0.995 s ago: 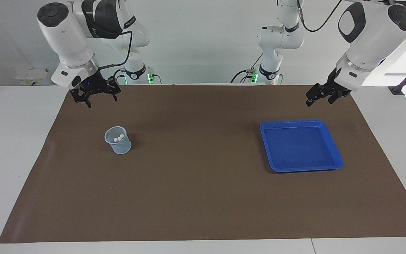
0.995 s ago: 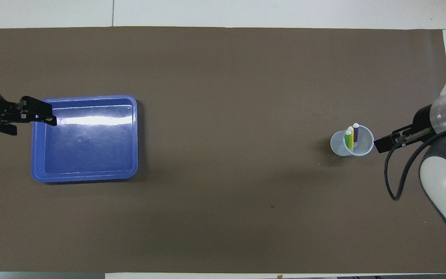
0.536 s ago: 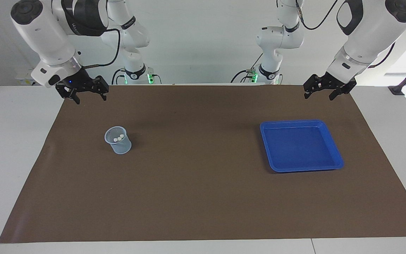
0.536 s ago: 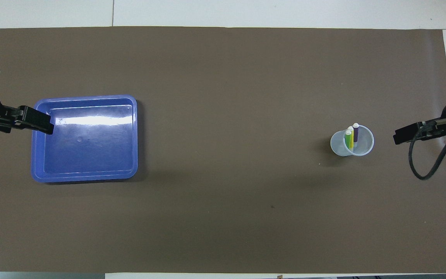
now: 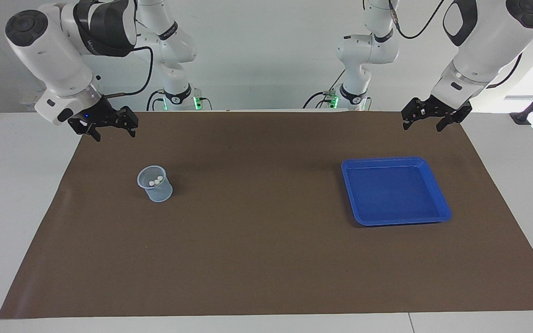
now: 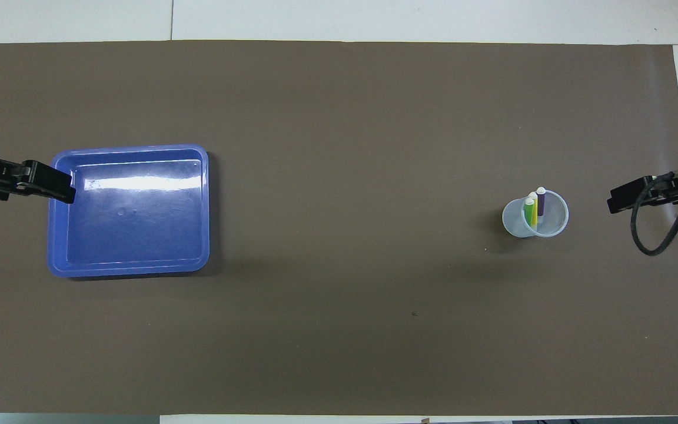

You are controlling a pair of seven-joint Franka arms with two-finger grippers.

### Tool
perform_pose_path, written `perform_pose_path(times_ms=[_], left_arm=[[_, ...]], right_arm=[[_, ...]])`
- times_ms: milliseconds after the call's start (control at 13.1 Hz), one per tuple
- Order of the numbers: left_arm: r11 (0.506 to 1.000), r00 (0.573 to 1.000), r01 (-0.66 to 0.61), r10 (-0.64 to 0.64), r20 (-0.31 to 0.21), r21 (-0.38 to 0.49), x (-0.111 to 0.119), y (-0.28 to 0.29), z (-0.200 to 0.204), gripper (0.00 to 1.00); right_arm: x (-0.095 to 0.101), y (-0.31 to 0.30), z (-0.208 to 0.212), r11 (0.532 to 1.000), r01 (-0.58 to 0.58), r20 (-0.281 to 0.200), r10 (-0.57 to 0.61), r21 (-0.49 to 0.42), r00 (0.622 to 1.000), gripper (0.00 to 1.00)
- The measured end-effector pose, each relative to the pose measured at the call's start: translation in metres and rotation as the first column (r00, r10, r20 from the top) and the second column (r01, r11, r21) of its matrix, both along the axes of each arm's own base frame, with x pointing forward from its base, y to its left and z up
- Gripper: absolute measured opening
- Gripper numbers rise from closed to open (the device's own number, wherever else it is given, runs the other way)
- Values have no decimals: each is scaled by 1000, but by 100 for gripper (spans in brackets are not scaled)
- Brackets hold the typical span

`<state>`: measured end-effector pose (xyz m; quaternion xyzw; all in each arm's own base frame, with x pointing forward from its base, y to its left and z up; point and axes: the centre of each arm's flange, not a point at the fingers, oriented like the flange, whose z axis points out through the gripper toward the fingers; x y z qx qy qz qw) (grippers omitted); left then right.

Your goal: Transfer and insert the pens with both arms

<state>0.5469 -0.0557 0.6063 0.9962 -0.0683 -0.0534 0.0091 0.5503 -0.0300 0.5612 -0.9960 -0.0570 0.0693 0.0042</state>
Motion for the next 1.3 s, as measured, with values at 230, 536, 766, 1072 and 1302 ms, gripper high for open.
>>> perform_pose_path(times_ms=[230, 536, 766, 1072, 1302], left_arm=[[1000, 1000, 0, 0, 0, 1, 0, 0, 0, 100], [1000, 1000, -3, 3, 3, 0, 0, 2, 1, 100], [1000, 1000, -5, 5, 4, 0, 0, 3, 2, 100], [1000, 1000, -7, 7, 4, 0, 1, 4, 2, 100], [1000, 1000, -4, 4, 4, 0, 0, 2, 2, 100]], right_arm=[[0, -7, 5, 1000, 14, 3, -14, -1, 1000, 100], [0, -4, 12, 1000, 8, 16, -8, -2, 1000, 100], [-1, -7, 16, 1000, 13, 24, -13, -2, 1000, 100], [-1, -4, 16, 1000, 8, 23, -8, -2, 1000, 100], [-1, -6, 16, 1000, 12, 24, -11, -2, 1000, 100]])
